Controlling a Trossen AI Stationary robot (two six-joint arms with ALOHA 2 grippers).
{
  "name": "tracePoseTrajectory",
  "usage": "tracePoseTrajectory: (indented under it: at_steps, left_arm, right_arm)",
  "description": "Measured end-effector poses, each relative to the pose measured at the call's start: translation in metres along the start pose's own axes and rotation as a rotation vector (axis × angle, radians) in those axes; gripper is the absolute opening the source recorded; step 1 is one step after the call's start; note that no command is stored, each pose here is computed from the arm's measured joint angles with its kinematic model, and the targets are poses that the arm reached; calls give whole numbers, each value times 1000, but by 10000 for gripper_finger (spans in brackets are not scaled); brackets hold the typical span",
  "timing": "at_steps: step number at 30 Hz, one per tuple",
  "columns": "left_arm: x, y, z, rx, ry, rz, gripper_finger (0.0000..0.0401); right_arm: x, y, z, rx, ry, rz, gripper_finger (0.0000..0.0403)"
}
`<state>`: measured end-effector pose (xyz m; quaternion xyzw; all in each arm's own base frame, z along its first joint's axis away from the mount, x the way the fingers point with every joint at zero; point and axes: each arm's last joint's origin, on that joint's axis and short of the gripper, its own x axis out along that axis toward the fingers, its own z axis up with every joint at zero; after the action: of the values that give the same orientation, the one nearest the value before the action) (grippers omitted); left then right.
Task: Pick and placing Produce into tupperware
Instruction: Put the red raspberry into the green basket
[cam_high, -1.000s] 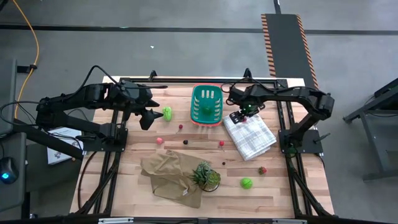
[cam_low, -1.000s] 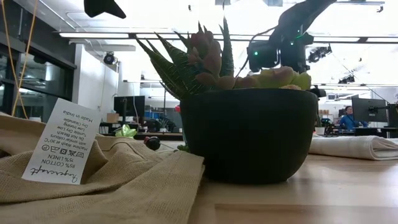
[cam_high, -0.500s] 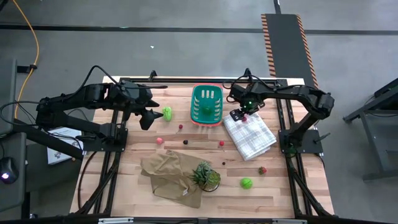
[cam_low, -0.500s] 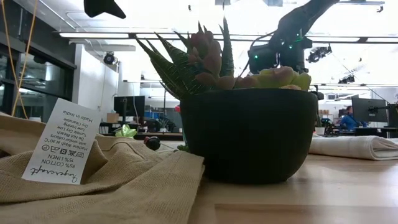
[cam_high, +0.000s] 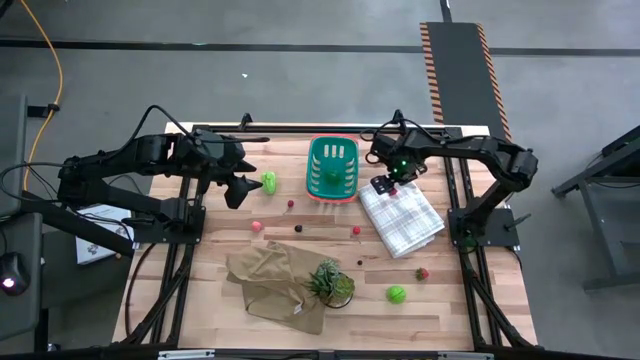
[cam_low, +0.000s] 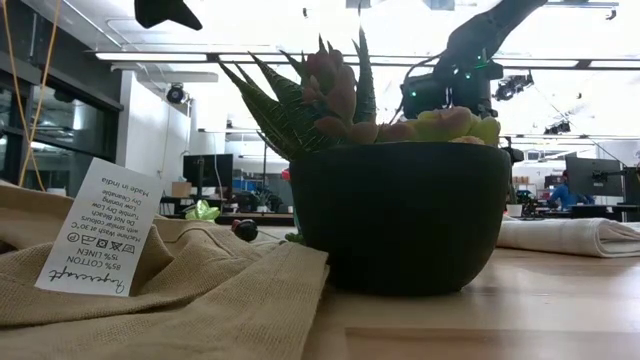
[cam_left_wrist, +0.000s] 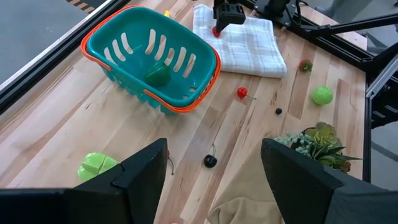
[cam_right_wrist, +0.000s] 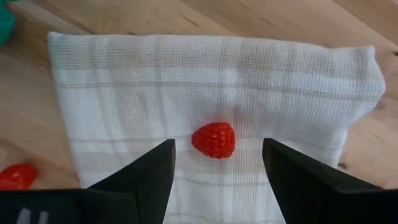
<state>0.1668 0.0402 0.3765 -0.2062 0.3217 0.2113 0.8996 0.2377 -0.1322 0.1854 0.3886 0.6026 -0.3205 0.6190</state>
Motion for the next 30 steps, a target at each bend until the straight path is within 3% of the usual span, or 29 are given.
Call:
tracePoseTrajectory:
  at_steps: [30]
  left_arm:
    - [0, 0, 0, -4, 0, 0, 248]
  right_arm:
    - [0, 0, 0, -21, 2, 5, 232]
